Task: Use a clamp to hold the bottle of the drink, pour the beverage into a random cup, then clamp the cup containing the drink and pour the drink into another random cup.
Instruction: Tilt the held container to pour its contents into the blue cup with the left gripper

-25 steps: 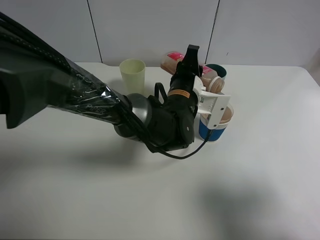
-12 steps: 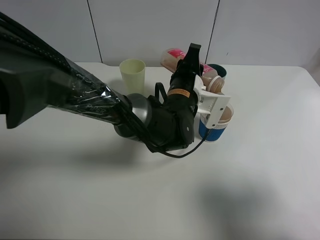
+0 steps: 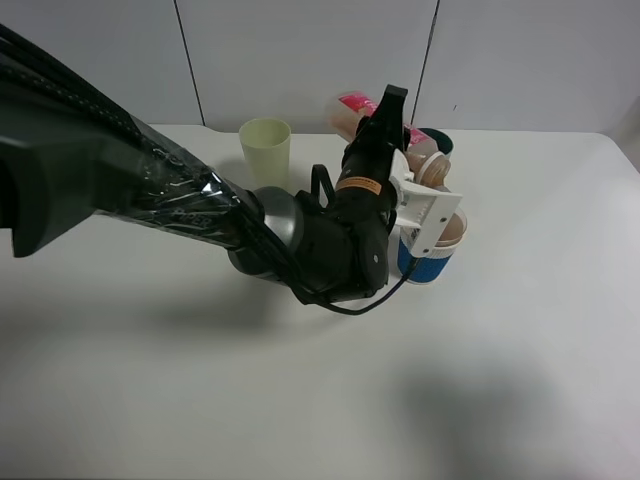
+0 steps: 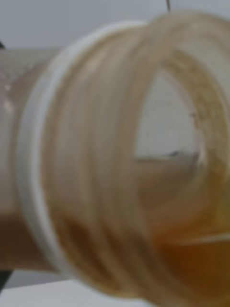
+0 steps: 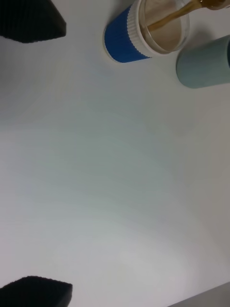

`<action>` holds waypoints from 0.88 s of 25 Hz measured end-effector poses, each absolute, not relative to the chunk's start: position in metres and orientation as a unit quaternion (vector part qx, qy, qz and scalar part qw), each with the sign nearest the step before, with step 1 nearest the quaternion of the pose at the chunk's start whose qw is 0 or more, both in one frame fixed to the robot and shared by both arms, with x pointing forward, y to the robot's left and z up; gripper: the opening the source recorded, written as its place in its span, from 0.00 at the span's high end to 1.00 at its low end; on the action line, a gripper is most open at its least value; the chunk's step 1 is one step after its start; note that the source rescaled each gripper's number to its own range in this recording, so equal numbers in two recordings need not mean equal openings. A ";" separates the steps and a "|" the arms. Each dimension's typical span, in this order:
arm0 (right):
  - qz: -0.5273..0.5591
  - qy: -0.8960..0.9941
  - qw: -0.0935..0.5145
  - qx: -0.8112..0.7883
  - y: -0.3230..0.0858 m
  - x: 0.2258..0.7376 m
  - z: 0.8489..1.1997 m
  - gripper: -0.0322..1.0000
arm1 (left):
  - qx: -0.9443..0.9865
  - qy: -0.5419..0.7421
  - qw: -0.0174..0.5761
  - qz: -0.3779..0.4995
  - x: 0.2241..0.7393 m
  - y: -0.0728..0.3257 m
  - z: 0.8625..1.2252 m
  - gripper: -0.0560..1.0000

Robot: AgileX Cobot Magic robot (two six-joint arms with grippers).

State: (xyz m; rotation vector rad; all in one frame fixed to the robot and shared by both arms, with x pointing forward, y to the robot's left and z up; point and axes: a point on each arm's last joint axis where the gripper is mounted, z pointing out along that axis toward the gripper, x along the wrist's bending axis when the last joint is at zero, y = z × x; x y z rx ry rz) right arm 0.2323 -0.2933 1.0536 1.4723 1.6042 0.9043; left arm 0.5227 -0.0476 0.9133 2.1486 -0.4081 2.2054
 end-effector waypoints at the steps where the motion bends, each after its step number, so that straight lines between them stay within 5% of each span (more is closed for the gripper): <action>1: 0.354 0.629 0.382 0.577 -0.293 0.232 1.054 0.07 | 0.689 -0.134 0.015 0.712 0.523 -0.048 0.914 0.92; 22: 0.354 0.629 0.382 0.577 -0.293 0.232 1.054 0.07 | 0.674 -0.151 0.010 0.723 0.522 -0.050 0.917 0.92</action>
